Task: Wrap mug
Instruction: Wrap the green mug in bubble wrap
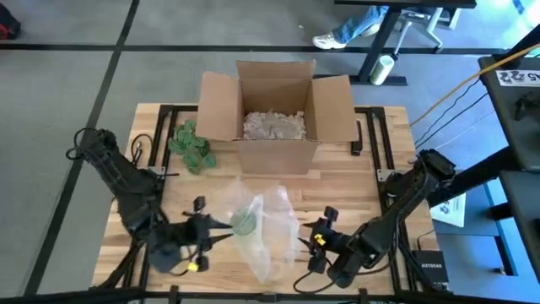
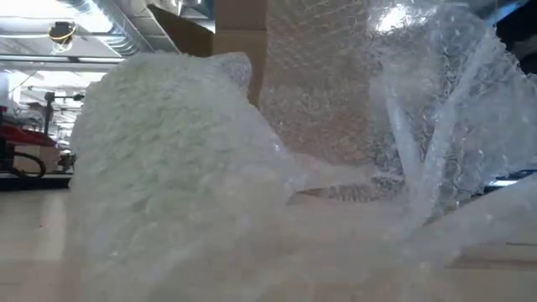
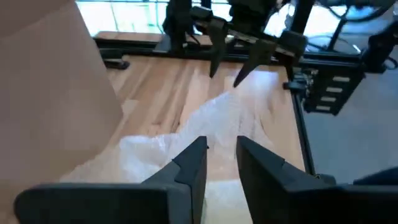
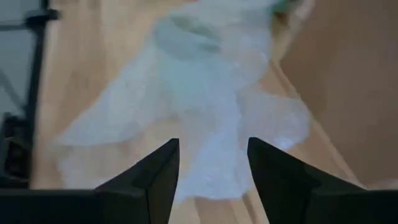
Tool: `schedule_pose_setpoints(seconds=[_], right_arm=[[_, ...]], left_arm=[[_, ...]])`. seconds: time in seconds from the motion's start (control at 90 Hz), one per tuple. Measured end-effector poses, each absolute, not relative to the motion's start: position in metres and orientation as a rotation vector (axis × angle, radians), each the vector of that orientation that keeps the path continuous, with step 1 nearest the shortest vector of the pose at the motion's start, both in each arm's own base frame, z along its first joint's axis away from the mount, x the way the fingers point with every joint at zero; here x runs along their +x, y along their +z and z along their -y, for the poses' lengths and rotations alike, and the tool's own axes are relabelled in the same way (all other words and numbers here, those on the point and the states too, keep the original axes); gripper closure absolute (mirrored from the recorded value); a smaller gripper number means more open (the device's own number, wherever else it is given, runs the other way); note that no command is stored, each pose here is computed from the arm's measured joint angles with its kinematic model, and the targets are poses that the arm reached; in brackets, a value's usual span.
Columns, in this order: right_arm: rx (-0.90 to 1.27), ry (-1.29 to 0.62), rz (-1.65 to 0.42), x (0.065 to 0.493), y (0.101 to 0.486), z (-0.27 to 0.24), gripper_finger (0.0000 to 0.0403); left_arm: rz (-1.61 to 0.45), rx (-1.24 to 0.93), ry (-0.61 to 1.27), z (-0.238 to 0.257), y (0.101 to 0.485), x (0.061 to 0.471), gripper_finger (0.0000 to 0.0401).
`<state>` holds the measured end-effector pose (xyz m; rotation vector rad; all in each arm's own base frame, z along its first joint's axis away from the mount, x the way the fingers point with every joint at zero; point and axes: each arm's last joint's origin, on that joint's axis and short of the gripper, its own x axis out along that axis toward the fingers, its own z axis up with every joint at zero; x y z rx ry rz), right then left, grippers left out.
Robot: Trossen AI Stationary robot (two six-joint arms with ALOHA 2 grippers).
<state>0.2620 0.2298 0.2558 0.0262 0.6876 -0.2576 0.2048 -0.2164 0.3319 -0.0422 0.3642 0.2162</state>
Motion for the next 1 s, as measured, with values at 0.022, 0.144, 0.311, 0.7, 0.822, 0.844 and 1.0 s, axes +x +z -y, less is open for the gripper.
schedule_pose_setpoints(seconds=[0.022,0.144,0.311,0.7,0.822,0.844,1.0], right_arm=[[0.03,-0.24,-0.692,0.265,0.258,-0.229,0.0226],[0.057,-0.165,-0.716,0.279,0.268,-0.226,0.0226],[0.001,-0.125,-0.775,0.299,0.261,-0.228,0.0226],[-0.113,-0.252,-0.959,0.339,0.24,-0.223,0.0328],[-0.101,-0.366,-0.891,0.342,0.246,-0.215,0.0392],[-0.093,-0.391,-0.872,0.341,0.248,-0.214,0.0391],[-0.018,-0.565,-0.715,0.338,0.261,-0.205,0.0401]], left_arm=[[-0.359,-0.045,0.225,0.218,0.328,0.202,0.0331],[-0.326,-0.088,0.269,0.225,0.307,0.187,0.0331],[-0.313,-0.173,0.301,0.227,0.271,0.169,0.0331],[-0.286,-0.375,0.344,0.217,0.213,0.138,0.0331],[-0.284,-0.415,0.348,0.216,0.204,0.135,0.0331],[-0.282,-0.422,0.346,0.216,0.203,0.135,0.0331],[-0.28,-0.436,0.331,0.221,0.198,0.135,0.0331]])
